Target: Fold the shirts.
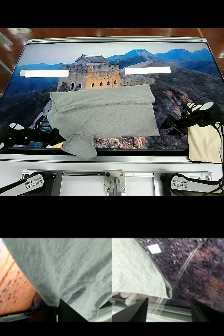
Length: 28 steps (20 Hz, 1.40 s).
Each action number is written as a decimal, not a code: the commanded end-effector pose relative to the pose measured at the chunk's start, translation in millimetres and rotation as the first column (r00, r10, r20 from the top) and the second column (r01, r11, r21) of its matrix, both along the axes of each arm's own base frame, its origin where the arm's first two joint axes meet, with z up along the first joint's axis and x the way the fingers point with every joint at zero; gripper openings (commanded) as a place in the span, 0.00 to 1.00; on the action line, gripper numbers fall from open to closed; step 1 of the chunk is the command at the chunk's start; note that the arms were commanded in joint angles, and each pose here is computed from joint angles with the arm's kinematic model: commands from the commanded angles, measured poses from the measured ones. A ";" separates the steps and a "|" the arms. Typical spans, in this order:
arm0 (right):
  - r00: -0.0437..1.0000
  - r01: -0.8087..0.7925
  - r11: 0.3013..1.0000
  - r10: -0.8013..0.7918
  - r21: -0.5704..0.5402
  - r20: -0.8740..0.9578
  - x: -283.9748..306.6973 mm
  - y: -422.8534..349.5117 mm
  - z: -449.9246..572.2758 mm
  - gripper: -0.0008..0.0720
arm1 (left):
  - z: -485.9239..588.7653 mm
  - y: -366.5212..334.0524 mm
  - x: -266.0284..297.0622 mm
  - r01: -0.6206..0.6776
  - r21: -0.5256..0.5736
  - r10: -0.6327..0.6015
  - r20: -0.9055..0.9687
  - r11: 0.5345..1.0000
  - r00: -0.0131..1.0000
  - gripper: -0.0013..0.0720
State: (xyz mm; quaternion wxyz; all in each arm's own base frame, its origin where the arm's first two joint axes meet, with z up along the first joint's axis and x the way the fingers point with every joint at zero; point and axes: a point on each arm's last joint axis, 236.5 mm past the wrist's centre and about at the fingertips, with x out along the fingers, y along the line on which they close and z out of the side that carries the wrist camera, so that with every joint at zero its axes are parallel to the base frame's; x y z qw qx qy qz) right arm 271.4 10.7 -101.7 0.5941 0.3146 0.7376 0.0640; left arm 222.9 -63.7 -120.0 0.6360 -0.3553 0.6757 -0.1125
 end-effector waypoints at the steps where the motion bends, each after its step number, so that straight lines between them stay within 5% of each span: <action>1: 0.998 0.062 0.997 -0.063 0.046 0.022 1.8 14.4 -11.4 0.88 | 4.7 -5.6 -3.7 0.016 -0.031 -0.016 -0.008 0.999 1.000 0.07; 8: 0.995 0.081 0.995 -0.084 0.062 0.053 7.9 43.5 -24.1 0.88 | 10.0 -2.0 7.4 0.014 -0.023 -0.013 0.020 1.000 1.000 0.07; 9: 0.996 0.049 0.998 -0.053 0.048 0.076 11.3 52.4 -26.3 0.77 | 13.5 -0.2 12.9 0.016 -0.019 -0.015 0.034 1.000 0.999 0.07; 11: 0.995 0.010 1.000 -0.013 0.030 0.103 16.7 59.8 -26.0 0.11 | 23.8 2.5 23.5 0.030 -0.020 -0.029 0.061 0.999 0.998 0.07; 15: 0.940 -0.010 0.998 -0.011 0.062 0.341 82.3 63.9 30.2 0.09 | 64.7 15.1 71.2 0.091 0.020 -0.093 0.241 0.996 0.966 0.07; 20: 0.725 0.121 0.988 -0.024 -0.092 0.688 207.9 59.4 111.4 0.09 | 148.4 47.1 169.0 -0.027 0.094 -0.025 0.511 0.995 0.859 0.07; 28: 0.728 0.128 0.988 -0.033 -0.089 0.685 291.1 72.6 78.7 0.09 | 129.4 68.8 273.1 -0.103 0.002 0.091 0.452 0.995 0.887 0.07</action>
